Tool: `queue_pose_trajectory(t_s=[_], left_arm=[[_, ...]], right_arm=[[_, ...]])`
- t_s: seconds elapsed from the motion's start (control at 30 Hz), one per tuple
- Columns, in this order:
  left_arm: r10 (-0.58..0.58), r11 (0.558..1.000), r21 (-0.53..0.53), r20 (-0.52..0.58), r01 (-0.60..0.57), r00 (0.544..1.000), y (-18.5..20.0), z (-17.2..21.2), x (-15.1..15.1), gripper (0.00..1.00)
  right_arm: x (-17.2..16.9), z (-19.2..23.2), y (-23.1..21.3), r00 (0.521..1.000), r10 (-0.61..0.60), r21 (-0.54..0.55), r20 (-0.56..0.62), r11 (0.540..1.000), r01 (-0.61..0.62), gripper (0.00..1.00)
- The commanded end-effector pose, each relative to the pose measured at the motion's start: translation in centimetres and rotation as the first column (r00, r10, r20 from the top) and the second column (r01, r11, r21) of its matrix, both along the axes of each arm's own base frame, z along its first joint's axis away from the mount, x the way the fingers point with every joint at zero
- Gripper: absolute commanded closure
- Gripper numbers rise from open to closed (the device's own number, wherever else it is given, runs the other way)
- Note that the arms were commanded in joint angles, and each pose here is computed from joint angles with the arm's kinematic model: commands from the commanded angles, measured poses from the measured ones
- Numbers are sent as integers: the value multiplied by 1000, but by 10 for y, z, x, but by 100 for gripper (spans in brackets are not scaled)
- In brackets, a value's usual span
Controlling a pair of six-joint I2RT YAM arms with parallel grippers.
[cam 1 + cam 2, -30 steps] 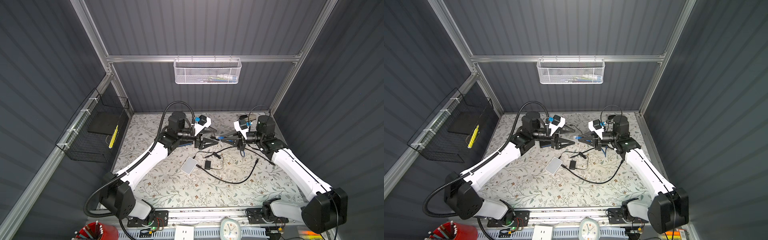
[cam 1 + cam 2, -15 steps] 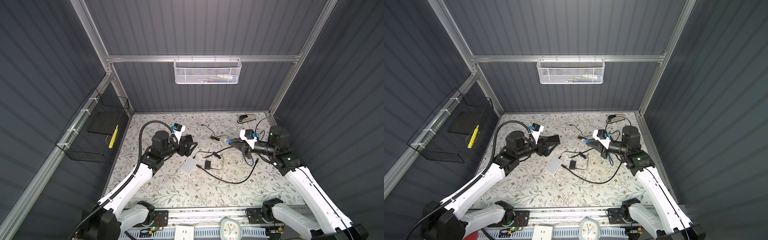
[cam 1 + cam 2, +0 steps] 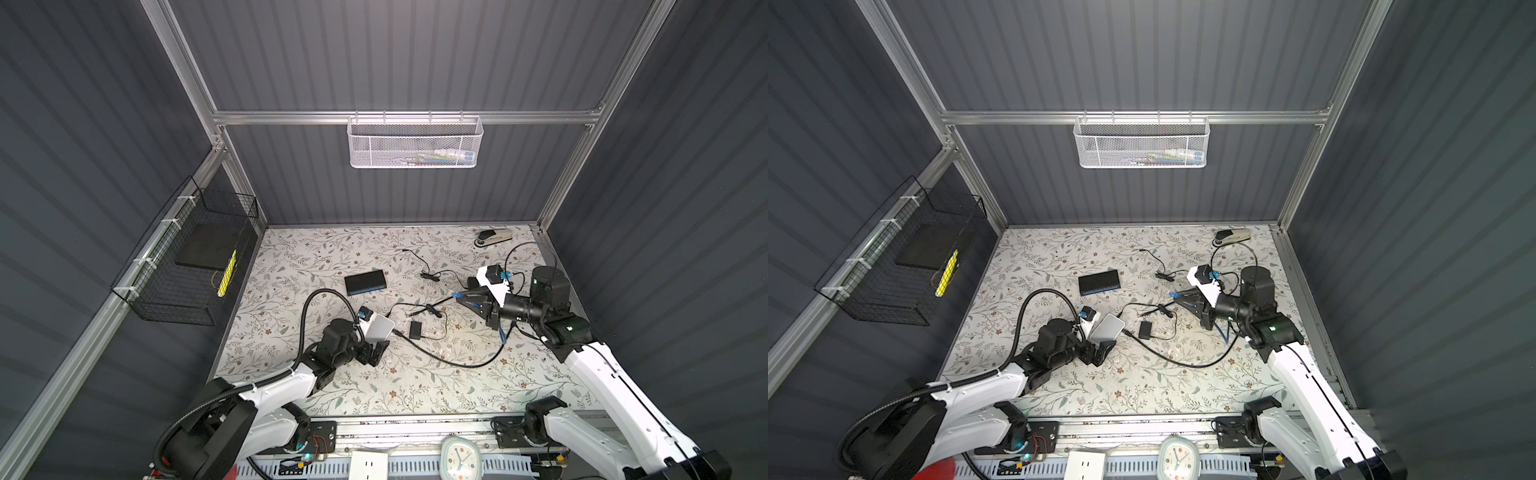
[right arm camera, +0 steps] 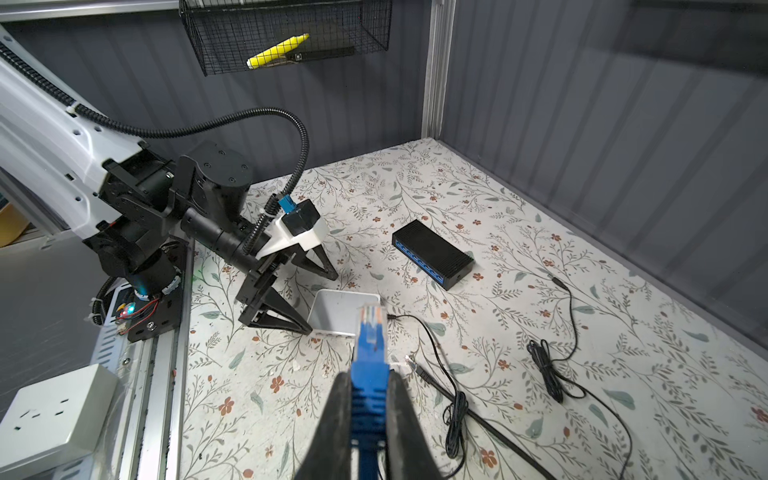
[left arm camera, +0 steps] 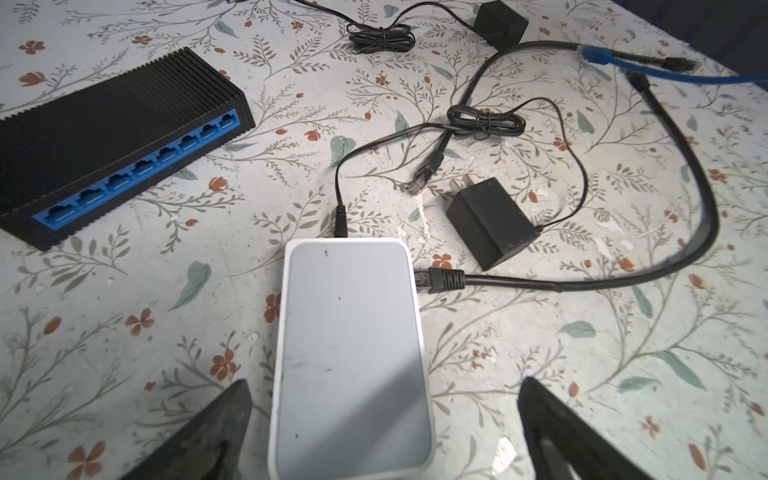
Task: Insert the plug into the switch port
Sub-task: 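Move the left gripper down over the small white router, then grasp the white router with the left gripper and hold it steady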
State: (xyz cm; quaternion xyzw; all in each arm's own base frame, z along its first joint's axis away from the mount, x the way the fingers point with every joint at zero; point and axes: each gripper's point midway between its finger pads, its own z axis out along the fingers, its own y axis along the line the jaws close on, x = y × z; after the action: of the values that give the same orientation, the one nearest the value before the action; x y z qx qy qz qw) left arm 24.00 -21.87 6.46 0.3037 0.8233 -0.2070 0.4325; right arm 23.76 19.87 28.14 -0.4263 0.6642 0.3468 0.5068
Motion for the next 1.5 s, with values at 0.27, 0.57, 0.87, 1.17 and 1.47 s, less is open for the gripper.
queue_pose_trajectory(t_s=[0.27,0.57,0.87,1.17,1.47], left_arm=[[161,985,33,139,-167,977,9,-2,7,0],[207,976,41,155,-216,966,14,-36,0,2],[225,965,109,122,-238,967,16,-50,5,19],[213,972,98,-9,-212,977,-27,-73,19,43],[194,979,57,73,-198,978,-31,-69,24,13]], right_arm=[[-3,20,6,999,45,48,7,998,-45,96],[-8,23,7,998,63,66,2,996,-63,96],[-12,29,7,997,73,66,12,995,-73,96],[-12,27,6,998,64,77,21,995,-65,96],[-22,22,1,998,54,49,21,997,-55,95]])
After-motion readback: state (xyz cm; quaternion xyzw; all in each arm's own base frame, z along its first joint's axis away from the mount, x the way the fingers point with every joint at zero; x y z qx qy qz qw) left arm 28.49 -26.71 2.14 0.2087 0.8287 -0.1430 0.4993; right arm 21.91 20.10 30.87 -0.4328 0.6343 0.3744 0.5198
